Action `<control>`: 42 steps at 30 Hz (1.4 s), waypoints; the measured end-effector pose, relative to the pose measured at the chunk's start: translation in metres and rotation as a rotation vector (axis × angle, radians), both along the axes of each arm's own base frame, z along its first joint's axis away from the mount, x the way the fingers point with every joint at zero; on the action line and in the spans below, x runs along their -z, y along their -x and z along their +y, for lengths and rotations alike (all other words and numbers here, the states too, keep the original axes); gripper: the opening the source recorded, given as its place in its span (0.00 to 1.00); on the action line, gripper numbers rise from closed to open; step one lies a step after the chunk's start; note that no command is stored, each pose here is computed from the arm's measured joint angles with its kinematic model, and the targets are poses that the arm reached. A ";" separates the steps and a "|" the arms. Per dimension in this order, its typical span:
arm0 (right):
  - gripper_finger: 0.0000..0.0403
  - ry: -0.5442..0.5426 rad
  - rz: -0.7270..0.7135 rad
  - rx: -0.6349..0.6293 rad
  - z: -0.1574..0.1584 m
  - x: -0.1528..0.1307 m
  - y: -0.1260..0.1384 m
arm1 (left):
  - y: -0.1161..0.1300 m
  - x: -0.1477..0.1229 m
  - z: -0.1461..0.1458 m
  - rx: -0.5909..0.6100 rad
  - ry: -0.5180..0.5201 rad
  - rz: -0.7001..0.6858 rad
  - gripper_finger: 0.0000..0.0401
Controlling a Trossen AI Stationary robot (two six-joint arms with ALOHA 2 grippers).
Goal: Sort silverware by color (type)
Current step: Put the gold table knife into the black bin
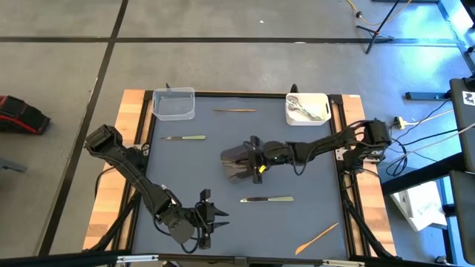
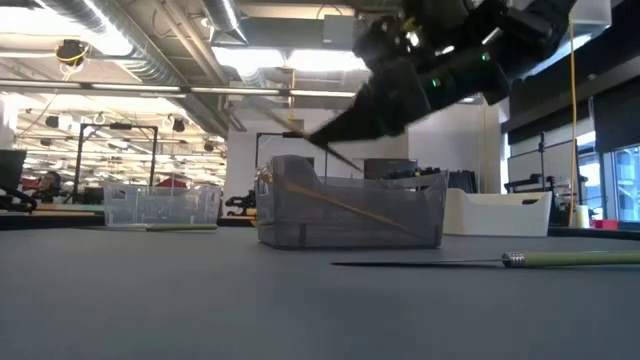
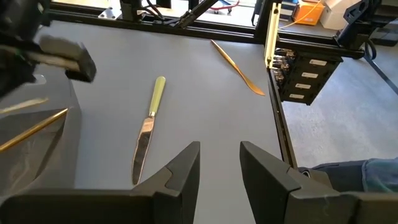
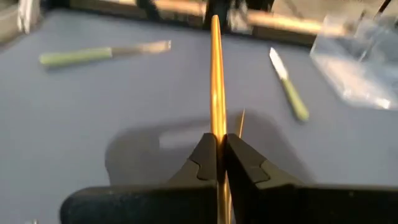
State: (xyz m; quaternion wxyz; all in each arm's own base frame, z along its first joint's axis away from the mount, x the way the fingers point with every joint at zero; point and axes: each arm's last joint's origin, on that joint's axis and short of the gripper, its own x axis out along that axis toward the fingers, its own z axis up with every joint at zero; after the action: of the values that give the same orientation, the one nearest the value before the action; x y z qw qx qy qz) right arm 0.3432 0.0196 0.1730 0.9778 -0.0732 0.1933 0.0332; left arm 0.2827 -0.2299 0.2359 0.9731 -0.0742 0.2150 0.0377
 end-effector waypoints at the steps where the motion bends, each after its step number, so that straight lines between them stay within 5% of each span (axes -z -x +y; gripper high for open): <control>1: 0.01 -0.001 0.024 0.001 0.000 0.003 0.000 | 0.000 0.000 0.000 0.000 0.000 0.000 0.27; 14: 0.03 -0.073 0.159 0.037 -0.001 0.017 0.005 | 0.000 0.000 0.000 0.000 0.003 -0.003 0.27; 21: 0.25 -0.045 0.200 0.126 -0.003 0.016 0.007 | 0.000 0.000 0.000 0.000 0.003 -0.003 0.27; 24: 0.34 -0.047 0.245 0.083 0.005 -0.008 0.008 | 0.000 0.000 0.000 0.000 0.003 -0.003 0.27; 33: 0.42 -0.106 0.532 -0.084 0.074 -0.091 0.050 | -0.001 -0.001 0.001 -0.005 0.005 -0.006 0.27; 42: 0.42 -0.151 0.762 -0.121 0.163 -0.082 0.127 | -0.001 -0.001 0.001 -0.009 0.005 -0.009 0.27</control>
State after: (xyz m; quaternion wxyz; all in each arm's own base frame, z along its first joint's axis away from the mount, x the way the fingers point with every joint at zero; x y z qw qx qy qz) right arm 0.2166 0.1829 0.2554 0.8349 0.0053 0.5349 0.1296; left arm 0.2842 -0.2288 0.2367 0.9737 -0.0777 0.2102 0.0412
